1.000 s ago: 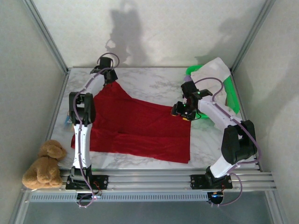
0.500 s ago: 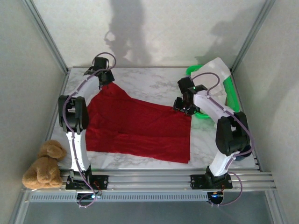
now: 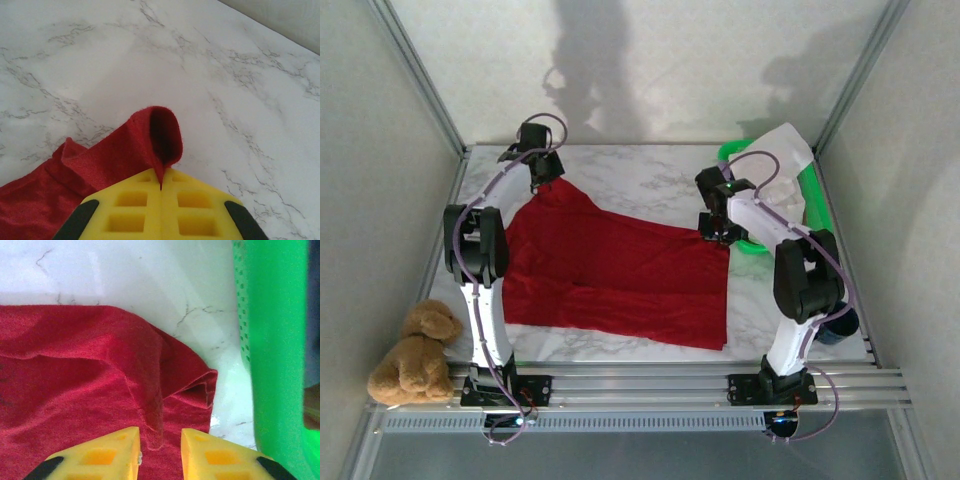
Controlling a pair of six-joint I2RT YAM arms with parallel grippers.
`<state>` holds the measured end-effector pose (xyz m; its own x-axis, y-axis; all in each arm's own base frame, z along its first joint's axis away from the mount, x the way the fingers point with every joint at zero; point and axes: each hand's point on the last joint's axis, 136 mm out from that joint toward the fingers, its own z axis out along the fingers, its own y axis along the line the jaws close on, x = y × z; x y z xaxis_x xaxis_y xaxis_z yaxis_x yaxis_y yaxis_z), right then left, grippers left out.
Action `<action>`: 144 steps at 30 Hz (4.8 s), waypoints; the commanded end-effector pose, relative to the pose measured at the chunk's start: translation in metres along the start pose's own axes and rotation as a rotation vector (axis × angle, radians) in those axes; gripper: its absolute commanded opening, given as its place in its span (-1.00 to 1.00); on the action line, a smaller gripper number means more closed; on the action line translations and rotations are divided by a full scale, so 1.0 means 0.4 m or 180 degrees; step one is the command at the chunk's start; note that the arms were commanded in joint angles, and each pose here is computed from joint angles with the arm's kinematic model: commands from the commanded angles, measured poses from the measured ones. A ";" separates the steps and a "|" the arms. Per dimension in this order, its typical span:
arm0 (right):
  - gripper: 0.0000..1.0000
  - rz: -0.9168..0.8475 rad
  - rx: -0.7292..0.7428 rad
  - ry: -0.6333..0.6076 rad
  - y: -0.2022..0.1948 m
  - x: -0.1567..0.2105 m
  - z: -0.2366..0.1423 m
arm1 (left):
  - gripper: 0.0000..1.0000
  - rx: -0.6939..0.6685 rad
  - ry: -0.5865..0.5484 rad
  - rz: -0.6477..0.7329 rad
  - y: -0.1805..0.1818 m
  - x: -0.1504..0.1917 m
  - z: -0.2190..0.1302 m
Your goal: Fold and stack the t-shirts
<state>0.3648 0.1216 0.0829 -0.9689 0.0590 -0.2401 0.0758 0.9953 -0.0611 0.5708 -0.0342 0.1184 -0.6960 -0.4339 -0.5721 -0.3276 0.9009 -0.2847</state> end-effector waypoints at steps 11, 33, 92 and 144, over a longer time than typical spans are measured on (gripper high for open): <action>-1.00 -0.0344 0.0226 0.0060 -0.012 -0.016 0.002 | -1.00 0.0058 -0.0087 -0.0019 0.001 -0.030 -0.078; -1.00 -0.0940 0.0635 0.0373 -0.099 0.161 -0.091 | -1.00 -0.0267 -0.0095 -0.0095 0.145 0.025 -0.339; 0.14 -0.0601 -0.1494 0.0073 0.445 0.127 -0.155 | -1.00 0.0442 0.0810 -0.0823 0.135 0.200 -0.186; -0.33 -0.2115 -0.1293 -0.1207 1.038 0.057 0.055 | -1.00 0.0909 0.1458 -0.0664 0.036 0.238 0.096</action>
<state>0.3642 0.5369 0.0315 -0.6408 -0.5133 -0.5709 -0.6509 0.7575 0.0495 0.5255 -0.0648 0.0272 -0.8522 -0.5103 -0.1151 -0.3572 0.7284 -0.5847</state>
